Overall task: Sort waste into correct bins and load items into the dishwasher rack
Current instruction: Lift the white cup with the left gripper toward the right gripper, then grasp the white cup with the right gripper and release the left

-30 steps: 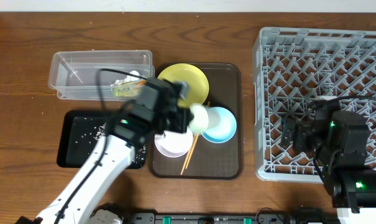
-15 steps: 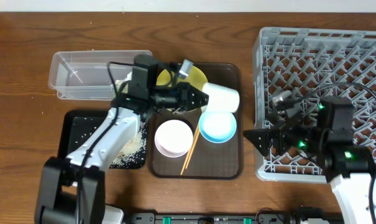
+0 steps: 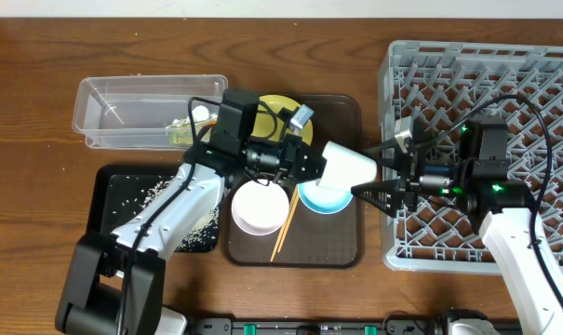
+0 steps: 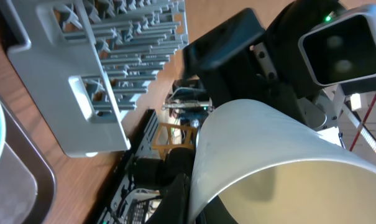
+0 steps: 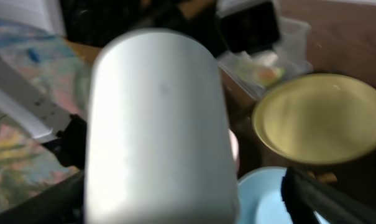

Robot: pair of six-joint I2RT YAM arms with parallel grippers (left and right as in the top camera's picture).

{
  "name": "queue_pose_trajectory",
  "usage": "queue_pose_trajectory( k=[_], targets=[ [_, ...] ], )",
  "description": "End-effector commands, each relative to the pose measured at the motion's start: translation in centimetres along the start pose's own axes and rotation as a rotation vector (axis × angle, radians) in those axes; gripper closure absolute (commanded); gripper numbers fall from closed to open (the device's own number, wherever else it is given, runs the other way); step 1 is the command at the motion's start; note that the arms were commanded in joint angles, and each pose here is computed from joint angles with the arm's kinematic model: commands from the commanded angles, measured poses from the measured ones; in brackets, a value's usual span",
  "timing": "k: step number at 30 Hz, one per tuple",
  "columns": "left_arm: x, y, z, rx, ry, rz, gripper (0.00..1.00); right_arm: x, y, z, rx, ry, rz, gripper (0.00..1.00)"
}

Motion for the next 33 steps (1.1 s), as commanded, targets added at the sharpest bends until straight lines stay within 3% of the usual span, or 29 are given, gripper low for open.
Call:
queue_pose_trajectory(
  k=[1, 10, 19, 22, 24, 28, 33],
  targets=[
    [0.2, 0.0, -0.9, 0.016, 0.026, 0.016, 0.94, -0.1, -0.4, 1.6, -0.018, -0.099, -0.012, 0.14],
    [0.1, 0.0, -0.9, -0.007, 0.026, 0.017, 0.94, -0.1, -0.4, 1.6, -0.015, -0.098, -0.012, 0.40],
    [0.2, -0.2, -0.7, 0.002, 0.012, 0.005, 0.93, -0.1, -0.2, 0.4, 0.016, -0.025, -0.005, 0.46],
    [0.1, -0.7, -0.2, 0.057, -0.021, -0.022, 0.69, -0.1, -0.1, -1.3, 0.071, 0.078, 0.000, 0.54],
    [0.1, -1.2, 0.5, 0.112, -0.066, -0.048, 0.60, -0.3, -0.1, -2.5, 0.114, 0.155, 0.000, 0.59],
    [-0.4, -1.8, 3.4, 0.154, -0.232, -0.105, 0.47, -1.0, -0.6, -4.0, 0.170, 0.291, -0.023, 0.61],
    [-4.0, -0.4, 10.2, 0.106, -0.645, -0.109, 0.41, -3.0, -2.4, -4.1, 0.198, 0.483, -0.047, 0.61]
  ],
)
Point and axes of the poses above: each gripper's point midway between its finger pads, its own x axis out along the fingers, its own z axis along the line the jaws close on, y = z × x, the point moved 1 cm from there along -x, back along the fingers, and after that the axes turned 15 degrees about x, right-handed, at the moved point
